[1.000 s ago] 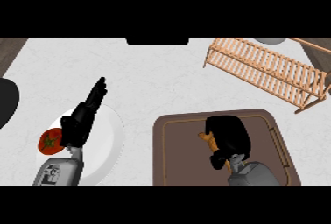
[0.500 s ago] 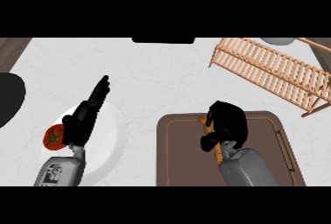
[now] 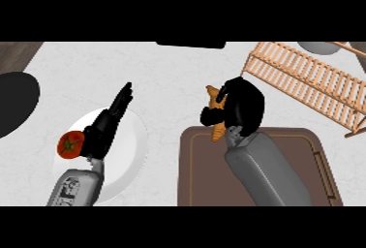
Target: Pick the croissant from the tray and place it in the tiered shelf
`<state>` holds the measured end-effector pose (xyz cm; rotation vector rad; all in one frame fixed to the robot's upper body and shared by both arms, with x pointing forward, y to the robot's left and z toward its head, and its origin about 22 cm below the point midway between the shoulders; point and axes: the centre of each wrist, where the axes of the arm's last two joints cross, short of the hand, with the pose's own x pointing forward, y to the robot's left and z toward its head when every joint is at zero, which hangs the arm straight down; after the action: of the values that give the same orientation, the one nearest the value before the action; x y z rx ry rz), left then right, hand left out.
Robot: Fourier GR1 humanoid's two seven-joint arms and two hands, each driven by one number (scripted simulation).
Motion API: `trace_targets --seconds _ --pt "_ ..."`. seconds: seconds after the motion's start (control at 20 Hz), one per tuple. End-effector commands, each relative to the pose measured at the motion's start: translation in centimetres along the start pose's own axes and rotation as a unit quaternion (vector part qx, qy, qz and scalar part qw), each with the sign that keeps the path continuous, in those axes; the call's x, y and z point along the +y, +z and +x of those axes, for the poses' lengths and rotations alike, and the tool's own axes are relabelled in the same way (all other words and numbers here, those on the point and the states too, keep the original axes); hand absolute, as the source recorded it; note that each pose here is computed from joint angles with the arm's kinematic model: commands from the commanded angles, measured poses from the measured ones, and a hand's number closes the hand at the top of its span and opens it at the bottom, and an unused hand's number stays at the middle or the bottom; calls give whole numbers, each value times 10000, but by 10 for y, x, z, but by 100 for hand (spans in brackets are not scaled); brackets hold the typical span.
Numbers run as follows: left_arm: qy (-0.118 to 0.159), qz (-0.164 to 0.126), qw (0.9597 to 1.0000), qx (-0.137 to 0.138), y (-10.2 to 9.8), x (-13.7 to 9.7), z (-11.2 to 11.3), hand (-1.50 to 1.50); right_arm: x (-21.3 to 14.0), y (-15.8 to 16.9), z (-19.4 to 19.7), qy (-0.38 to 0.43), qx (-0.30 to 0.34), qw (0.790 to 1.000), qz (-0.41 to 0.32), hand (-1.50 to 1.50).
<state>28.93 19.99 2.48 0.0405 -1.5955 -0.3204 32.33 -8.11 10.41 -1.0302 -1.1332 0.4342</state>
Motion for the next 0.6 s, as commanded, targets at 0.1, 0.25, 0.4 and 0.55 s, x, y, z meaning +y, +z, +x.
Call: trace_targets --seconds 0.1,0.25,0.4,0.55 --pt "-64 20 10000 22 -8 4 1 0 -23 14 68 -1106 191 9889 -973 150" --pt "-81 -1 10000 30 6 9 -15 0 -33 14 87 -1197 207 9836 -1336 150" --pt "-8 101 9999 106 -5 5 -2 0 -44 11 103 -1042 328 9793 -1701 150" --pt "-29 164 9999 38 3 4 -10 0 -61 5 124 -705 347 9733 -2157 150"
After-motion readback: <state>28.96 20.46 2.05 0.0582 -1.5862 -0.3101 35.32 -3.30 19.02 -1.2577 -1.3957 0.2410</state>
